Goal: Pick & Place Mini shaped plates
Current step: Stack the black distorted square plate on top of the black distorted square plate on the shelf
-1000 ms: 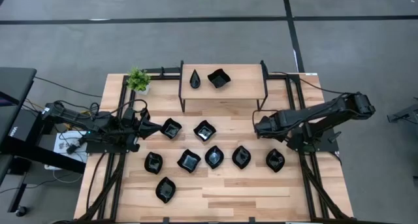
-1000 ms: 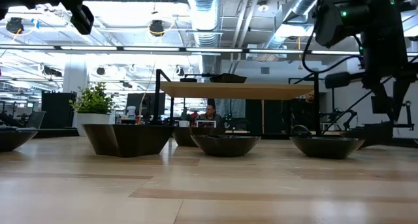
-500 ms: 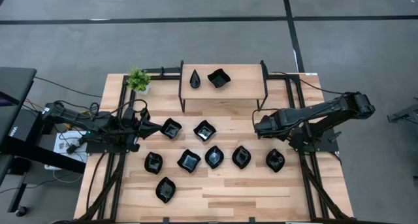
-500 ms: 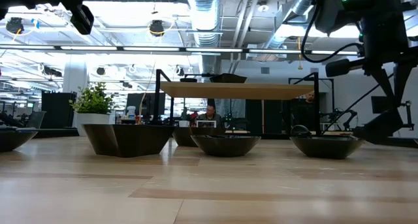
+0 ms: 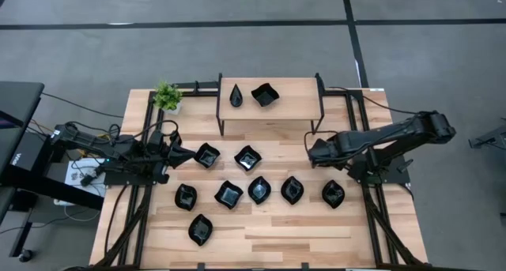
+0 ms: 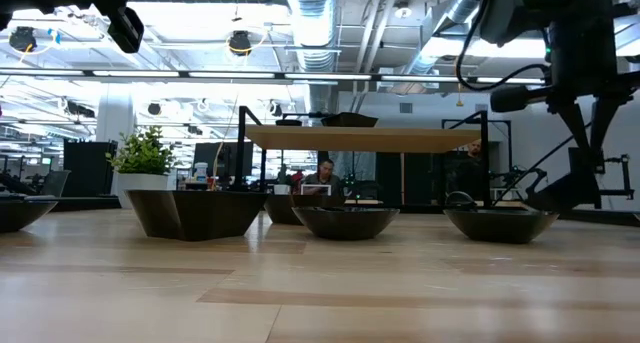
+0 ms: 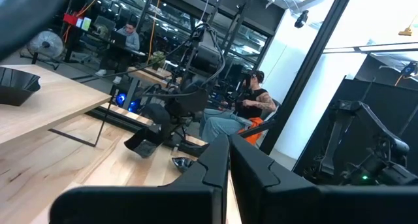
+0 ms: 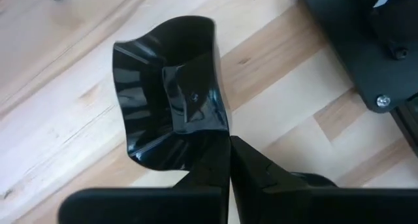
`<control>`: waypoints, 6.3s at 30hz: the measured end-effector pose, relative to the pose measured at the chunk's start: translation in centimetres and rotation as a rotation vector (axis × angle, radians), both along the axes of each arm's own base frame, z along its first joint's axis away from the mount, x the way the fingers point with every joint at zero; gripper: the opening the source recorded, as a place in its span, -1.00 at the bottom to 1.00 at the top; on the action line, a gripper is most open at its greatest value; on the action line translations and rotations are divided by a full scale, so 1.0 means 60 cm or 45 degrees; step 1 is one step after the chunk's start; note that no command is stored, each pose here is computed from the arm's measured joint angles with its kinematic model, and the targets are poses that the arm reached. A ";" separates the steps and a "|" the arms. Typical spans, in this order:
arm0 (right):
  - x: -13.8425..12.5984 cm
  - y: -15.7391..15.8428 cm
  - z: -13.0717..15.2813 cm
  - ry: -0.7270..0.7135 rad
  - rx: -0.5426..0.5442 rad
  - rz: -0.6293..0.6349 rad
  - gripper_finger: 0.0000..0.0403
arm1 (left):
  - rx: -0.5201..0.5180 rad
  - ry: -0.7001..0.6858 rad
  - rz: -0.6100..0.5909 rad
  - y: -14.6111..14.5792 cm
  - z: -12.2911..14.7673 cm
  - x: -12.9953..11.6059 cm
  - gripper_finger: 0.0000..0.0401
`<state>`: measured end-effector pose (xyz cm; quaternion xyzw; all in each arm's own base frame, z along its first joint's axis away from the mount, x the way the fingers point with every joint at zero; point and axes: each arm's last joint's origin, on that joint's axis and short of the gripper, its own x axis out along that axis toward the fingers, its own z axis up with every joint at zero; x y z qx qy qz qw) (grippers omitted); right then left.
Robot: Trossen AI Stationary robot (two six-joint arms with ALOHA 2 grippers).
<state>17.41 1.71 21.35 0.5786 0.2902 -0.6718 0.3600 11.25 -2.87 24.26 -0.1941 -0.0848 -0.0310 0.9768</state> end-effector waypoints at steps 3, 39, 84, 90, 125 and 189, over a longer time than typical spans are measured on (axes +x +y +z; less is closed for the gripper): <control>-0.001 0.005 0.011 -0.043 0.005 0.041 -1.00 | 0.000 0.000 0.000 0.000 0.000 0.000 -0.92; 0.144 -0.015 0.186 -0.940 -1.030 0.078 -1.00 | -0.017 -0.020 0.053 0.002 0.003 0.000 -0.92; 0.248 -0.117 0.144 -1.095 -1.113 -0.172 -1.00 | 0.117 -0.042 0.162 0.005 0.007 -0.001 -0.92; 0.247 -0.124 0.142 -1.060 -1.085 -0.108 -1.00 | 0.106 -0.042 0.157 0.005 0.007 -0.001 -0.92; 0.107 -0.319 0.300 -0.642 -0.448 1.117 -1.00 | 0.098 -0.065 0.164 0.006 0.009 -0.002 -0.92; 0.196 -0.442 0.220 -0.564 -0.227 1.528 -1.00 | 0.032 -0.136 0.161 0.007 0.019 -0.004 -0.92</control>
